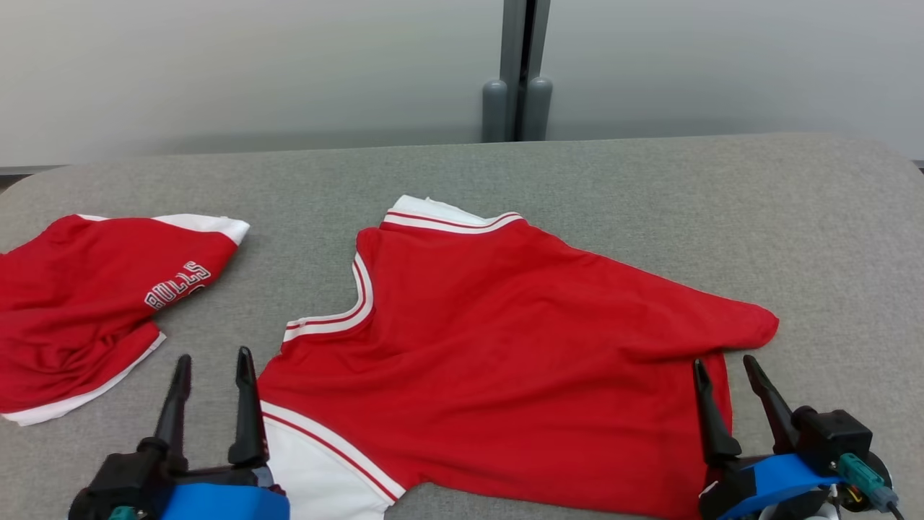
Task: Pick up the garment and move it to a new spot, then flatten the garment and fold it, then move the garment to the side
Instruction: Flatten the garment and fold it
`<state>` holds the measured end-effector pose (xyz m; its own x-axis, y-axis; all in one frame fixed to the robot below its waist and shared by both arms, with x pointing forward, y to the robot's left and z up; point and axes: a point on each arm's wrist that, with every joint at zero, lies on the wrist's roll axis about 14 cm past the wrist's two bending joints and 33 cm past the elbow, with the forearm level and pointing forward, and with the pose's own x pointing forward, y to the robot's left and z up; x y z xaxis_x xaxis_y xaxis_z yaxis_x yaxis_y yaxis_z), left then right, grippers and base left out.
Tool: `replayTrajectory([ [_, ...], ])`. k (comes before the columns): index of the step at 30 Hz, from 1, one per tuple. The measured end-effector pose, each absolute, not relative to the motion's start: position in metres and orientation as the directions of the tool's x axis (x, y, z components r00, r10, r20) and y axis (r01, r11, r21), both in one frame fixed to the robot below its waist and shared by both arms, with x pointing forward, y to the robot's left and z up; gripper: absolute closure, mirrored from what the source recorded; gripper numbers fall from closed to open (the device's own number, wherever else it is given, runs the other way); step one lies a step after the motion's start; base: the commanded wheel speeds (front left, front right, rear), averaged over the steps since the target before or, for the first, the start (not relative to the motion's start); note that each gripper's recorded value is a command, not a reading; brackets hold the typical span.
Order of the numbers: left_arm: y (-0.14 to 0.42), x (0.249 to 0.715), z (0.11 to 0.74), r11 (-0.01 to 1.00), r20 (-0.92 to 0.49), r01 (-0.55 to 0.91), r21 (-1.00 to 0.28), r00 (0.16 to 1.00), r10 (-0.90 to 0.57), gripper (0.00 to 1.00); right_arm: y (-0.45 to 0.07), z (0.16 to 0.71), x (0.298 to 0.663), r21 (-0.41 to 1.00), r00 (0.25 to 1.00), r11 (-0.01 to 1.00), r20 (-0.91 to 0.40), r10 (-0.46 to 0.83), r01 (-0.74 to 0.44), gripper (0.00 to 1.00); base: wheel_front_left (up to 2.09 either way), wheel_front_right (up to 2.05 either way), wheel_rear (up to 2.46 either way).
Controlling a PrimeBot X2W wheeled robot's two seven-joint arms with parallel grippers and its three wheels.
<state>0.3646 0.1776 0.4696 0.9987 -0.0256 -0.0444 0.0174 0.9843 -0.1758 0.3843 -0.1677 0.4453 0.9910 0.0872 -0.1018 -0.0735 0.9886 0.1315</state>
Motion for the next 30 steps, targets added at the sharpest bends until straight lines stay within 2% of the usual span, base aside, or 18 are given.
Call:
replayTrajectory([
  [4, 0.19, 0.372, 0.485, 0.99, 0.012, -0.017, -0.138, 1.0, 0.019, 0.0, -0.18, 0.444, 0.382, 0.128, 0.993, 0.991, -0.106, 0.051, -0.037, 0.0, 0.0, 0.0, 0.0],
  [10, 0.206, 0.372, 0.48, 0.995, 0.0, -0.069, -0.076, 0.998, 0.069, 0.0, -0.193, 0.439, 0.378, 0.126, 0.992, 0.992, -0.122, 0.011, 0.005, 0.0, 0.0, 0.0, 0.0],
  [16, 0.211, 0.374, 0.475, 0.995, -0.014, -0.08, -0.065, 0.997, 0.079, 0.0, -0.201, 0.429, 0.376, 0.109, 0.988, 0.994, -0.156, -0.012, 0.029, 0.0, 0.0, 0.0, 0.0],
  [22, 0.209, 0.378, 0.471, 0.995, -0.023, -0.073, -0.064, 0.997, 0.072, 0.0, -0.203, 0.445, 0.407, 0.042, 0.993, 0.999, -0.12, 0.015, -0.01, 0.0, 0.0, 0.0, 0.0],
  [25, 0.207, 0.381, 0.471, 0.995, -0.019, -0.069, -0.073, 0.998, 0.068, 0.0, -0.211, 0.445, 0.423, 0.001, 0.988, 1.0, -0.156, 0.017, -0.017, 0.0, 0.0, 0.0, 0.0],
  [30, 0.208, 0.381, 0.466, 0.994, -0.033, -0.074, -0.075, 0.997, 0.072, 0.0, -0.235, 0.425, 0.441, -0.048, 0.954, 0.999, -0.3, -0.02, 0.005, 0.0, 0.0, 0.0, 0.0],
])
